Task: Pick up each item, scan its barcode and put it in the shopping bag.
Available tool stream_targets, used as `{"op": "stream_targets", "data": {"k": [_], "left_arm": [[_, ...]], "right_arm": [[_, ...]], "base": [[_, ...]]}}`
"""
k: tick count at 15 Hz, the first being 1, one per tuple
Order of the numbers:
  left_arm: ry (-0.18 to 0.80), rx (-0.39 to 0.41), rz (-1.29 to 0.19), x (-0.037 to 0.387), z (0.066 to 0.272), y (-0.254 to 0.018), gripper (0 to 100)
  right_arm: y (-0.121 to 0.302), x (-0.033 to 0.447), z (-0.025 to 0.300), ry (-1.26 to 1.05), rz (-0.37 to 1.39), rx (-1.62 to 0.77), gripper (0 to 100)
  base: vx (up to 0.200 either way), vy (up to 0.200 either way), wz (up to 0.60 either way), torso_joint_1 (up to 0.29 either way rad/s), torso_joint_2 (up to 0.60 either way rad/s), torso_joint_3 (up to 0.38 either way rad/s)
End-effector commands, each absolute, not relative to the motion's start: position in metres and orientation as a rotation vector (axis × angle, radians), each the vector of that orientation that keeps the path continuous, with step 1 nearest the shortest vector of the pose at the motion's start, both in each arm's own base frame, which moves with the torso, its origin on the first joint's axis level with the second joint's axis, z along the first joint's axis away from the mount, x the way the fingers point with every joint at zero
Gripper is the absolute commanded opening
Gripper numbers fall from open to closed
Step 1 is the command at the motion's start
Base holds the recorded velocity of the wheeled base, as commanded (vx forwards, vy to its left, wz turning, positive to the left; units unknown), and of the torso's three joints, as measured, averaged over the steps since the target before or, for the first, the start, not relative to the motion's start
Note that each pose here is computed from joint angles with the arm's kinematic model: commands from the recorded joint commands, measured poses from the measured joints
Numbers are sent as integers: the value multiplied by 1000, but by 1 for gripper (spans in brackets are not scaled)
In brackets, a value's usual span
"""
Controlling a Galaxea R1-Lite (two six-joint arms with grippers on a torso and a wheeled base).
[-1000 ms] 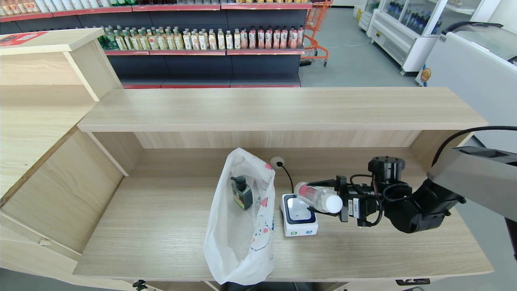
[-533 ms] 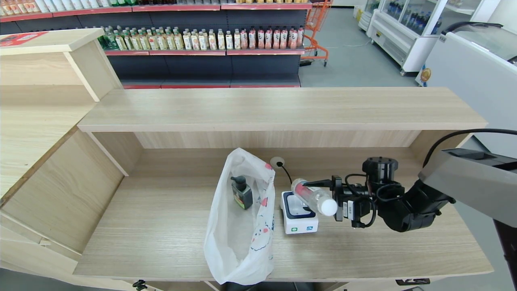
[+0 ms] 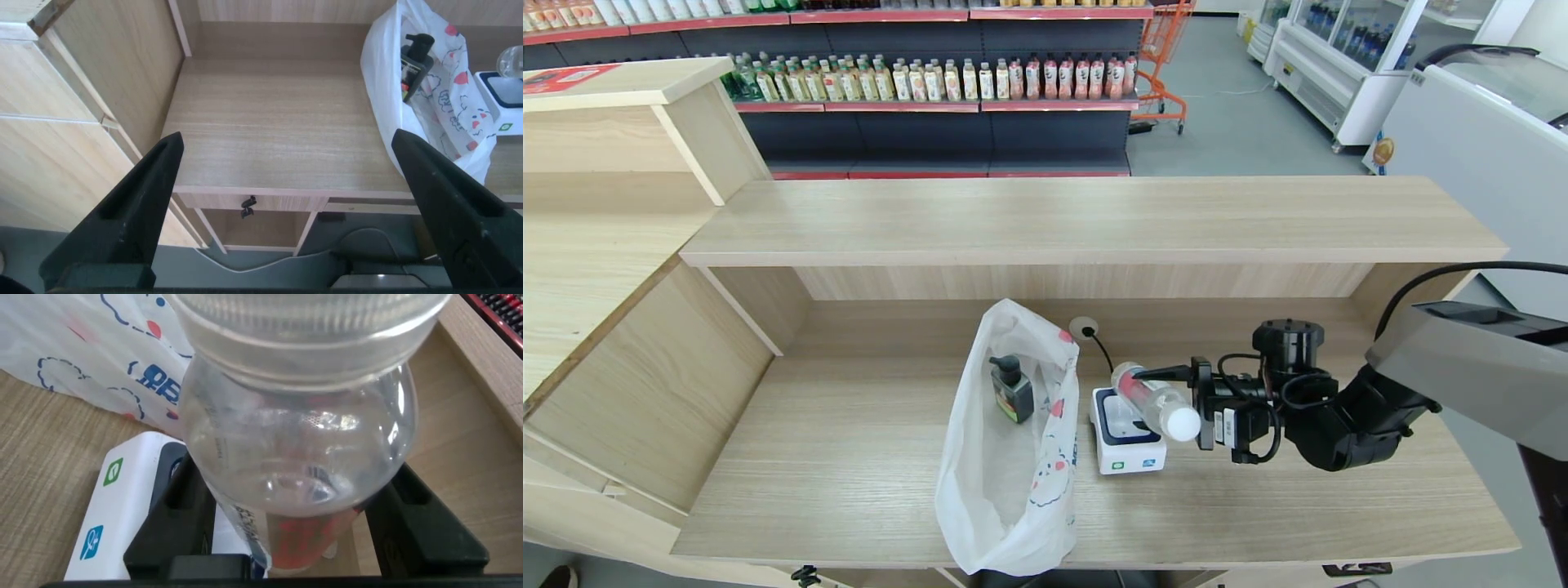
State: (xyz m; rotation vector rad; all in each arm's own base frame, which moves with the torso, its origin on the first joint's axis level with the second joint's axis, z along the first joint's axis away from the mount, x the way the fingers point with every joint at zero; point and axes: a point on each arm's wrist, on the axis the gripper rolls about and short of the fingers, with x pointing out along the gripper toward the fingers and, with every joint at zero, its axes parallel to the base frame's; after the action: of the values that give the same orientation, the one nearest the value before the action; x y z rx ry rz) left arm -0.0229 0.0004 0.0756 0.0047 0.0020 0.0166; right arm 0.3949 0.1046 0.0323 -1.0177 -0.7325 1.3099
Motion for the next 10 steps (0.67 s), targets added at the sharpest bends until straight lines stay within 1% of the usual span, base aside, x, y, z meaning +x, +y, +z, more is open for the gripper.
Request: {"op": "stream_targets", "data": {"k": [1,7,9,10], "left_arm": [[2,5,17,-23,76,0,100],[2,5,17,-23,76,0,100],[2,5,17,-23,76,0,100],[3,5,17,-23,75,0,100]], "right_arm": [[105,395,33,-739,1308,-1023,0],[104,395,35,-742,1301,-1030,0],[104,395,43,-757,1290,-1040,0],[100,393,56,-763,1276,-1041,0]], "base": [[0,0,0,0,0,0],[0,0,0,0,0,0],[0,0,0,0,0,0],[0,0,0,0,0,0]]}}
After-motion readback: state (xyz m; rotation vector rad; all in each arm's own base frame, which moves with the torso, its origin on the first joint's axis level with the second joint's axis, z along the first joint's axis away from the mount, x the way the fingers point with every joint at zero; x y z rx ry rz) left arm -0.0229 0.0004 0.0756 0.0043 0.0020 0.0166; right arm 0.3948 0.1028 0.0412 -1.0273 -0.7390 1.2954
